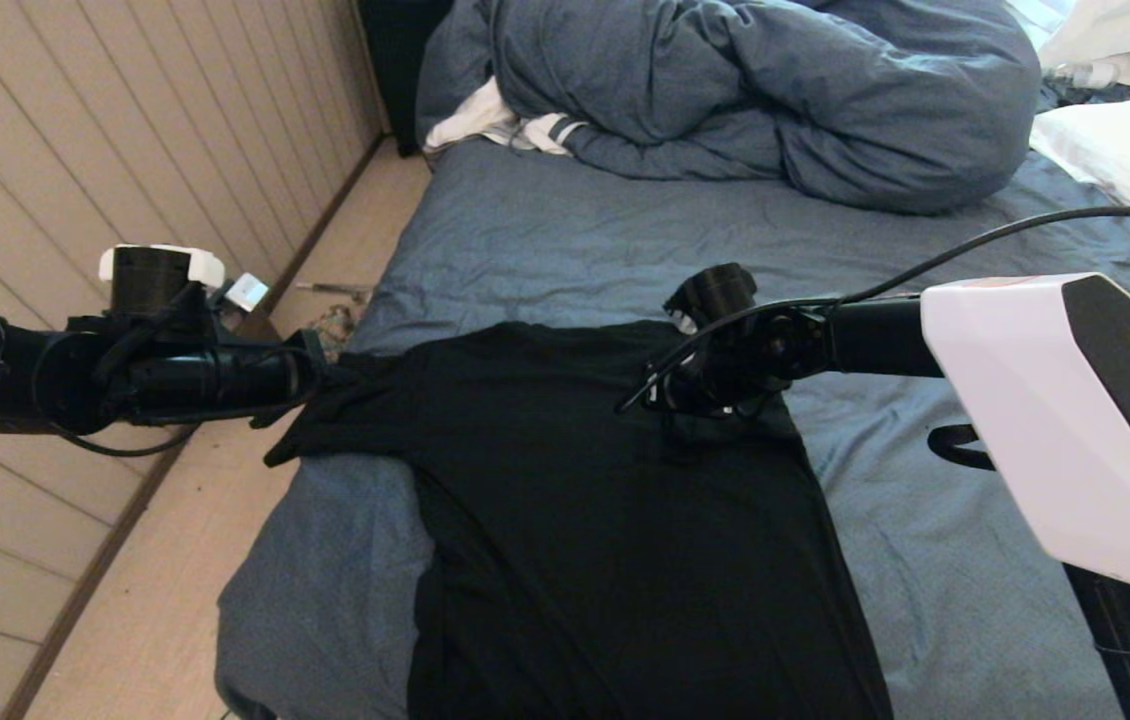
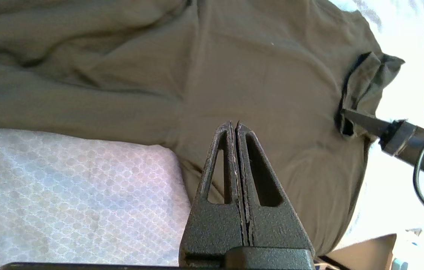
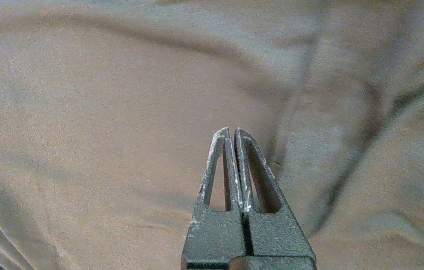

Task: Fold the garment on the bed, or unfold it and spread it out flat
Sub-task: Fold the black T-shirt

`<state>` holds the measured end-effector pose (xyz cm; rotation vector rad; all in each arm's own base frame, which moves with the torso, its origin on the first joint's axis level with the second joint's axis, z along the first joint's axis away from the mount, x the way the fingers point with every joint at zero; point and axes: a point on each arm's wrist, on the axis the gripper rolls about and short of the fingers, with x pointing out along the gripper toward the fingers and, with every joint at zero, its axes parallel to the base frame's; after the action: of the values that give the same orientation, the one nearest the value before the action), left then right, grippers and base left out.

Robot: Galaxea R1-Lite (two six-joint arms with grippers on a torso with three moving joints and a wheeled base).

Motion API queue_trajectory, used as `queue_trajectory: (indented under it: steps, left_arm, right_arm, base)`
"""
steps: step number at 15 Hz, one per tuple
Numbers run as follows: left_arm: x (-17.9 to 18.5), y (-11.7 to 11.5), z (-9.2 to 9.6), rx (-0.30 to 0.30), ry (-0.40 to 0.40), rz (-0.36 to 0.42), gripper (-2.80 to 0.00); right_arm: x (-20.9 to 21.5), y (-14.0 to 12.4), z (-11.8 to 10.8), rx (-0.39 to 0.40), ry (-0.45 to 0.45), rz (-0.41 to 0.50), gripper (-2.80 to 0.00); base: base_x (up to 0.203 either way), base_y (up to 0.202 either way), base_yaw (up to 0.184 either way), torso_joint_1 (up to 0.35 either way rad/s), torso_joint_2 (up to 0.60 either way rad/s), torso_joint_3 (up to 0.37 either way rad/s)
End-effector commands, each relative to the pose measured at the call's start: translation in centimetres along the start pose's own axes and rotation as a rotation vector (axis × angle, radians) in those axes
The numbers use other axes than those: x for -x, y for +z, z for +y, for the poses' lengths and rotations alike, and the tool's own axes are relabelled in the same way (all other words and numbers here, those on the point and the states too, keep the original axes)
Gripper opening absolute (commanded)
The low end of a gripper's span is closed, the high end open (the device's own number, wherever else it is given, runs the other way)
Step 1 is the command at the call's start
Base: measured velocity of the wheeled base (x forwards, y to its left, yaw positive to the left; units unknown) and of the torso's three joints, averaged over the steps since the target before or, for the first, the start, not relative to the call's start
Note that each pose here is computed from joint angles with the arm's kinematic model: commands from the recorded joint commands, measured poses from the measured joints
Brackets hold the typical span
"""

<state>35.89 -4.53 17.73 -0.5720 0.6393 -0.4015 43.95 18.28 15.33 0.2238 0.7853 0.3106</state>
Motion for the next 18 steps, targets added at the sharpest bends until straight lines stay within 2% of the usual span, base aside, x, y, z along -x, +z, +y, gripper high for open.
queue_trajectory:
  steps: [1, 4, 8, 11, 18]
  left_arm:
    - [0.0, 0.0, 0.0, 0.003, -0.002, 0.001, -2.8]
    - [0.0, 0.0, 0.0, 0.002, -0.003, 0.0, -2.8]
    - [0.0, -0.1, 0.0, 0.004, -0.004, 0.003, -2.8]
    - [0.0, -0.1, 0.0, 0.005, -0.003, 0.003, -2.8]
    - [-0.1, -0.1, 0.0, 0.003, -0.003, 0.004, -2.8]
  right_arm:
    - [0.3, 0.3, 0.2, 0.011, 0.008, -0.018, -2.8]
    - [2.9, 2.3, 0.1, 0.006, 0.029, -0.126, -2.8]
    - [4.8, 4.8, -3.8, -0.033, -0.066, -0.249, -2.8]
    - [4.4, 5.0, -6.5, -0.055, -0.128, -0.244, -2.8]
    - [-0.3, 2.9, -8.3, -0.064, -0.161, -0.151, -2.8]
  base:
    - [0.0, 0.0, 0.0, 0.0, 0.0, 0.0]
    - [0.0, 0.0, 0.0, 0.0, 0.0, 0.0]
    - [0.0, 0.0, 0.0, 0.0, 0.0, 0.0]
    - [0.0, 0.0, 0.0, 0.0, 0.0, 0.0]
    - [0.0, 0.0, 0.0, 0.0, 0.0, 0.0]
